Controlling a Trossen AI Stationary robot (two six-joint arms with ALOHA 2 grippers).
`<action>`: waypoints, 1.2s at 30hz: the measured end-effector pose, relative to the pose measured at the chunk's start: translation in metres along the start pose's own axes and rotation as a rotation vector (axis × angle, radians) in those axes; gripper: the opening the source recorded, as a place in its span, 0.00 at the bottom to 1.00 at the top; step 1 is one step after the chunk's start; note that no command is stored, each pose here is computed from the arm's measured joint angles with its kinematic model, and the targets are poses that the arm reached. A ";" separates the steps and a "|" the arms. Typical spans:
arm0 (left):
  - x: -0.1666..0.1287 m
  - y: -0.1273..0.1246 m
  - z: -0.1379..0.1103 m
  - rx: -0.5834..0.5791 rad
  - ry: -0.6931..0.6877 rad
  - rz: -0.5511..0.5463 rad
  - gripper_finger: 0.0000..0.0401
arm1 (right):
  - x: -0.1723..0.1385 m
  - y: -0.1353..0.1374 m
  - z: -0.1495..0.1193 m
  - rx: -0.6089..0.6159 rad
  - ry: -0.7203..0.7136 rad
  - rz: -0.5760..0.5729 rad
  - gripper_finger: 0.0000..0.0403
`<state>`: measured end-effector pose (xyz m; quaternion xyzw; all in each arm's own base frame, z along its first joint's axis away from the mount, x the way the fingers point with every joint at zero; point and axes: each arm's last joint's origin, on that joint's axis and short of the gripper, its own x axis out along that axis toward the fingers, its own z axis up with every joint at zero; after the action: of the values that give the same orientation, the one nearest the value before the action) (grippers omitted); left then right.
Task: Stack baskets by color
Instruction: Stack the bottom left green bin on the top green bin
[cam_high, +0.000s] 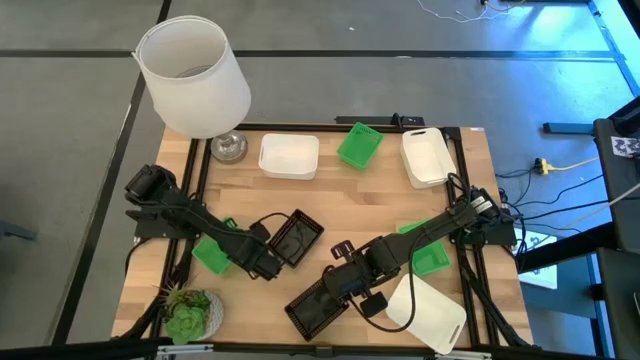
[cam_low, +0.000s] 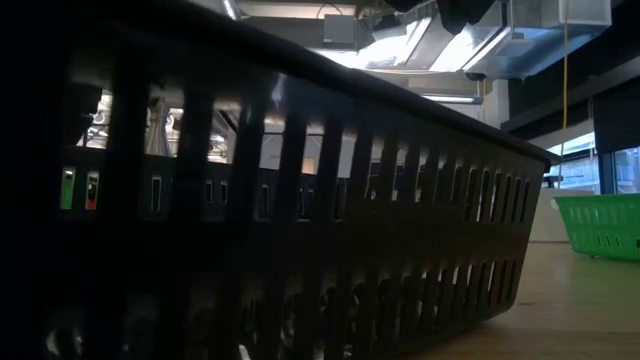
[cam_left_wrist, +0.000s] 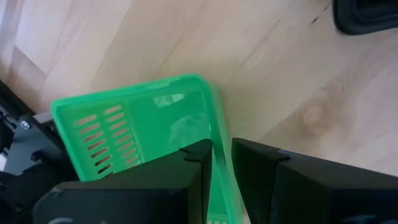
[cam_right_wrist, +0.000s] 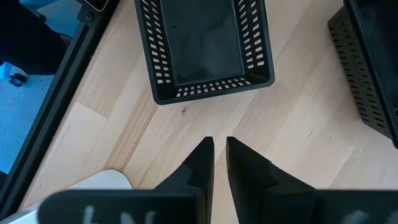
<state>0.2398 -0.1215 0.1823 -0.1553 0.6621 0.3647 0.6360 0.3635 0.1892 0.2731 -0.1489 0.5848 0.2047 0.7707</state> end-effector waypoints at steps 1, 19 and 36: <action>0.000 0.000 0.000 -0.003 0.000 0.000 0.14 | 0.000 0.000 0.000 0.000 0.000 0.000 0.11; 0.022 0.005 -0.004 -0.030 0.005 0.021 0.14 | 0.000 0.000 0.000 0.002 0.002 0.000 0.11; 0.023 0.010 -0.003 0.121 0.141 0.013 0.00 | -0.035 -0.001 -0.007 0.032 -0.071 -0.087 0.11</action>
<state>0.2273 -0.1105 0.1628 -0.1376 0.7270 0.3164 0.5937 0.3499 0.1798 0.3045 -0.1545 0.5531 0.1668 0.8015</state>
